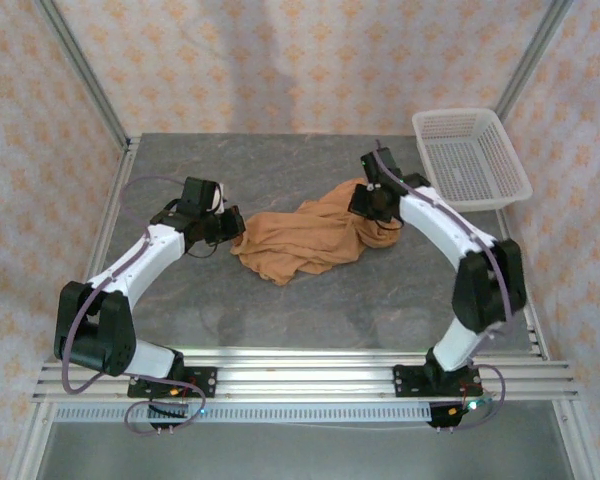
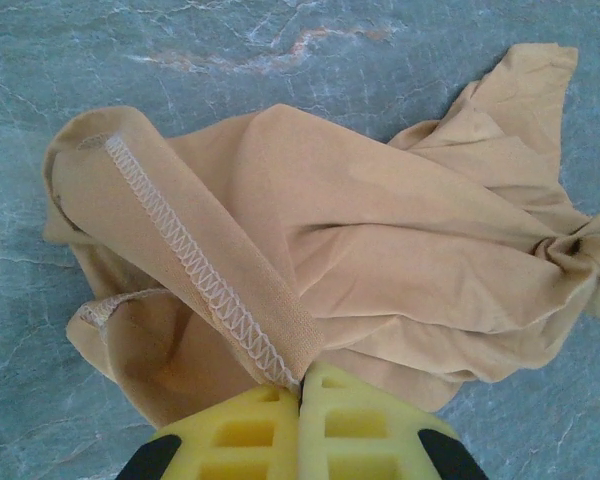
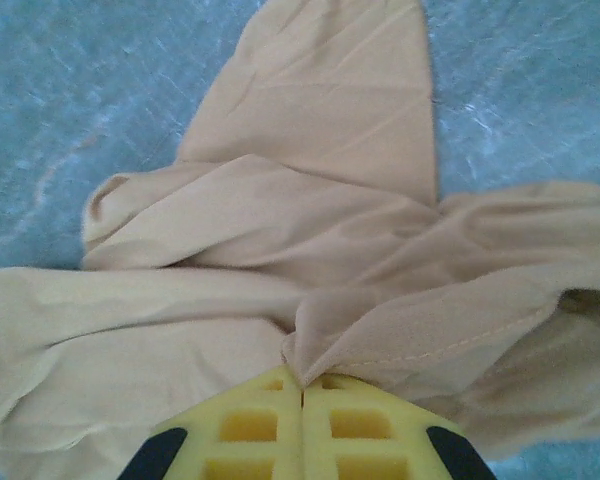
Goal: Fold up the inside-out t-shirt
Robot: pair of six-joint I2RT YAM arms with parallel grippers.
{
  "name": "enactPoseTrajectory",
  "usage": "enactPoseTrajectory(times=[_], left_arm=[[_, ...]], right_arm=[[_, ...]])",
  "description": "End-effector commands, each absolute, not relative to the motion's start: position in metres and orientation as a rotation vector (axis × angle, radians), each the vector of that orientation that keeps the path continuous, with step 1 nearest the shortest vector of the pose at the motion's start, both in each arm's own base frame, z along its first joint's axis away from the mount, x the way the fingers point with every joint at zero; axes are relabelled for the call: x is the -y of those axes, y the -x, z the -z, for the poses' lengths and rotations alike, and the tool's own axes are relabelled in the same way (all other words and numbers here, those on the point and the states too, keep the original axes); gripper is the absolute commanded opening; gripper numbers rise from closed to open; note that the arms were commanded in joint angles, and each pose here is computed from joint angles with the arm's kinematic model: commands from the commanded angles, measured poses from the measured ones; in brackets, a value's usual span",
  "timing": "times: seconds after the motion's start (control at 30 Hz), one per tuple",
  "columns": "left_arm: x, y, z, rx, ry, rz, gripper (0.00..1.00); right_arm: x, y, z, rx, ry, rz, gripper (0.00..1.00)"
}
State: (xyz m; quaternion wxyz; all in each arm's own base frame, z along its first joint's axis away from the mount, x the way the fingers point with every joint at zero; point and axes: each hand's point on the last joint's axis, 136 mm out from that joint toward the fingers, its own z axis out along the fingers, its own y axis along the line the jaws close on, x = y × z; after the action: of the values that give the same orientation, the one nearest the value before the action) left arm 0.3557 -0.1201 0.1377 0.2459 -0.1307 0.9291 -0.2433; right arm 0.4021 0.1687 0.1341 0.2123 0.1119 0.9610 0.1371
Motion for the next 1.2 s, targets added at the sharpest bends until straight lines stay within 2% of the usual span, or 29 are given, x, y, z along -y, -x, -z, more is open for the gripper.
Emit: enactPoseTrajectory(times=[0.0, 0.03, 0.07, 0.13, 0.17, 0.23, 0.27, 0.33, 0.4, 0.5, 0.77, 1.03, 1.1, 1.17], left_arm=[[0.120, -0.355, -0.142, -2.531, 0.342, 0.647, 0.00], [0.120, -0.355, -0.142, -2.532, 0.340, 0.646, 0.00], [0.120, -0.355, -0.142, -2.534, 0.338, 0.645, 0.00], [0.120, -0.356, -0.142, -2.536, 0.342, 0.640, 0.00], [0.120, -0.356, -0.141, -2.535, 0.344, 0.641, 0.00], [0.121, -0.357, -0.140, -2.533, 0.345, 0.650, 0.00], [0.122, -0.358, -0.140, -2.532, 0.344, 0.655, 0.00], [0.124, -0.359, -0.139, -2.537, 0.344, 0.663, 0.00], [0.126, -0.359, -0.138, -2.542, 0.337, 0.665, 0.00], [0.127, -0.360, -0.139, -2.545, 0.332, 0.663, 0.00], [0.128, -0.359, -0.140, -2.542, 0.330, 0.667, 0.00], [0.130, -0.362, -0.138, -2.542, 0.334, 0.675, 0.00], [0.132, -0.363, -0.137, -2.545, 0.332, 0.679, 0.00], [0.132, -0.363, -0.137, -2.547, 0.330, 0.679, 0.00]], right_arm=[[-0.172, -0.411, -0.111, -2.764, -0.217, -0.311, 0.12], [-0.174, -0.413, -0.110, -2.781, -0.207, -0.307, 0.26], [-0.175, -0.413, -0.111, -2.795, -0.197, -0.302, 0.35], [-0.170, -0.411, -0.117, -2.772, -0.206, -0.289, 0.45], [-0.164, -0.411, -0.123, -2.739, -0.220, -0.263, 0.46], [-0.154, -0.411, -0.130, -2.695, -0.249, -0.234, 0.45], [-0.148, -0.412, -0.132, -2.678, -0.273, -0.227, 0.40], [-0.141, -0.417, -0.133, -2.652, -0.319, -0.251, 0.21], [-0.137, -0.422, -0.131, -2.657, -0.335, -0.260, 0.07], [-0.129, -0.433, -0.127, -2.665, -0.345, -0.227, 0.00], [-0.119, -0.460, -0.093, -2.787, -0.311, -0.147, 0.00], [-0.124, -0.416, -0.078, -2.859, -0.310, -0.193, 0.00], [-0.127, -0.404, -0.076, -2.852, -0.313, -0.212, 0.08], [-0.128, -0.393, -0.073, -2.851, -0.319, -0.212, 0.24]])
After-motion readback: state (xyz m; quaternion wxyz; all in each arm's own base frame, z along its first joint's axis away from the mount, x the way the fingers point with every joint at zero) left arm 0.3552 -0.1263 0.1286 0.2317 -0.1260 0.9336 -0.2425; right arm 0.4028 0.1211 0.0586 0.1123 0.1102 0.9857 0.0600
